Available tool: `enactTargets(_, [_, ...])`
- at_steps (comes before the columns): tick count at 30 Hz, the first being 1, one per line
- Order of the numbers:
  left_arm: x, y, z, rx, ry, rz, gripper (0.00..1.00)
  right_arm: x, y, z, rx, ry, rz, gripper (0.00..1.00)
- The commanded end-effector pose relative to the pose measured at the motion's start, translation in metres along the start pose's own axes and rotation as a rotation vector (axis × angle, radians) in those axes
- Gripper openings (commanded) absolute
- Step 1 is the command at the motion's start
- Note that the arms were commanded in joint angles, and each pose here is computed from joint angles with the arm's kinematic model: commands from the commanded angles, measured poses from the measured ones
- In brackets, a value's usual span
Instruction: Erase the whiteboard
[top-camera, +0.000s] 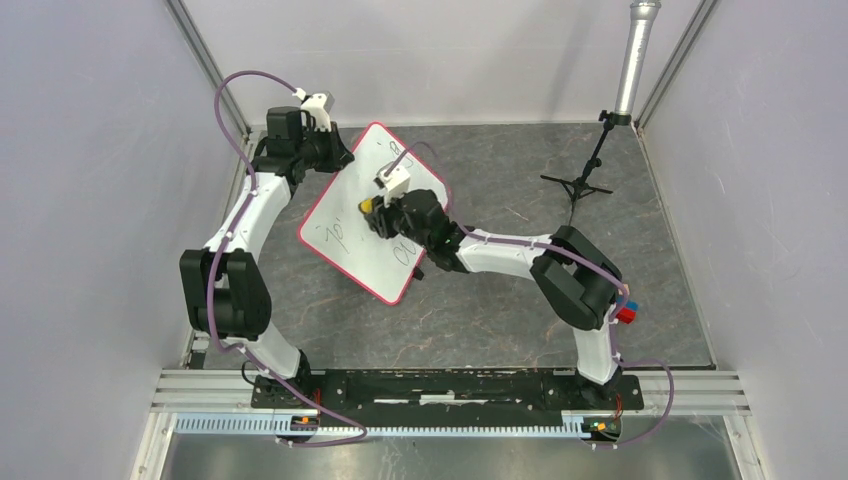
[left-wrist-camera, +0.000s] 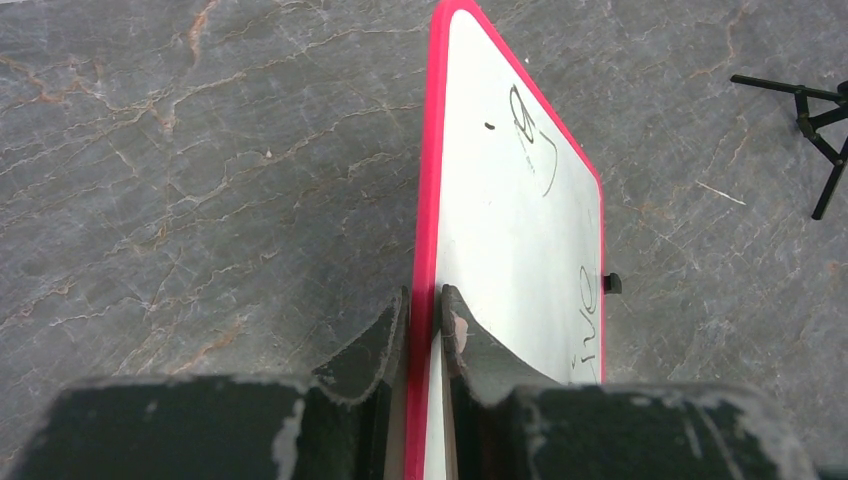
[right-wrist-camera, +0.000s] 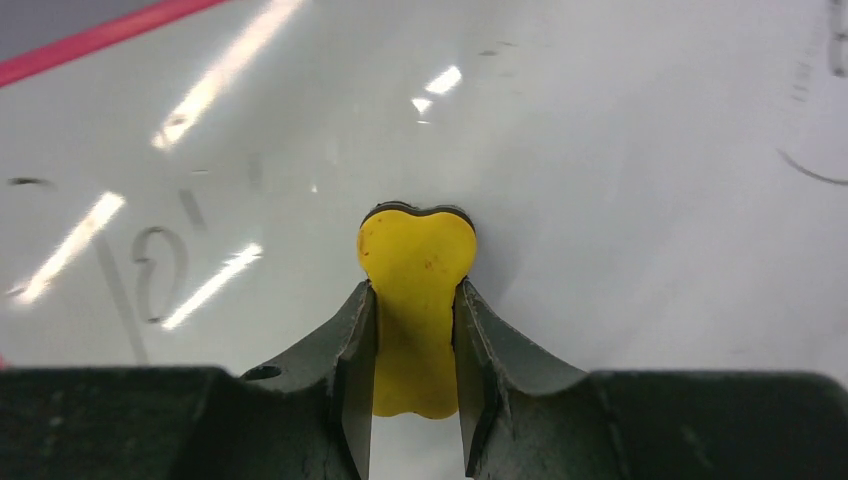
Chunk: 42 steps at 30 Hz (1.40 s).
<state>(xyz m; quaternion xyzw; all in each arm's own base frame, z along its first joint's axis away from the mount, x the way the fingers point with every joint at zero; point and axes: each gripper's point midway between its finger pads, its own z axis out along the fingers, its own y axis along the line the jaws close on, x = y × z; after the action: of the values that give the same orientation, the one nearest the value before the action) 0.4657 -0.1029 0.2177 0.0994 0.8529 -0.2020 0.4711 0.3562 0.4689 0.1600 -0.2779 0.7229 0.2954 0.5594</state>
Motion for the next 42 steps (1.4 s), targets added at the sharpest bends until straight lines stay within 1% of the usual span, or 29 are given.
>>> enactTargets(1, [-0.001,-0.020,0.005,0.052,0.023,-0.050,0.02,0.010,-0.068,-0.008,0.186,0.027,0.064,0.30])
enactTargets(4, [-0.002,-0.021,0.005,0.052,0.026,-0.054,0.02,0.008,-0.072,-0.010,0.194,0.025,0.050,0.30])
enactTargets(6, [-0.001,-0.021,0.005,0.055,0.028,-0.060,0.02,0.003,-0.061,-0.009,0.155,0.011,0.035,0.30])
enactTargets(9, [-0.001,-0.022,0.005,0.055,0.029,-0.066,0.02,-0.005,-0.032,-0.004,0.080,-0.010,-0.025,0.30])
enactTargets(14, [0.000,-0.021,0.006,0.052,0.035,-0.076,0.02,-0.019,0.042,-0.003,-0.081,-0.062,-0.164,0.30])
enactTargets(16, [0.001,-0.020,0.007,0.049,0.041,-0.082,0.02,-0.026,0.064,-0.002,-0.127,-0.086,-0.193,0.30])
enactTargets(19, [0.001,-0.021,0.007,0.050,0.042,-0.085,0.02,-0.032,0.085,-0.001,-0.182,-0.106,-0.234,0.30])
enactTargets(22, [0.002,-0.021,0.008,0.050,0.045,-0.086,0.02,-0.035,0.092,0.005,-0.194,-0.109,-0.241,0.30])
enactTargets(26, [0.003,-0.020,0.009,0.050,0.050,-0.089,0.02,-0.041,0.086,0.012,-0.158,-0.114,-0.258,0.30])
enactTargets(30, [0.003,-0.020,0.009,0.053,0.051,-0.088,0.02,-0.047,0.060,0.024,-0.080,-0.099,-0.220,0.30])
enactTargets(34, [0.003,-0.022,0.008,0.062,0.050,-0.087,0.02,-0.034,0.022,0.036,0.002,-0.042,-0.148,0.30])
enactTargets(38, [0.002,-0.023,0.007,0.062,0.047,-0.087,0.02,-0.022,-0.012,0.039,0.060,-0.005,-0.093,0.30])
enactTargets(42, [0.002,-0.023,0.007,0.064,0.048,-0.088,0.02,-0.015,-0.024,0.035,0.079,0.014,-0.081,0.30])
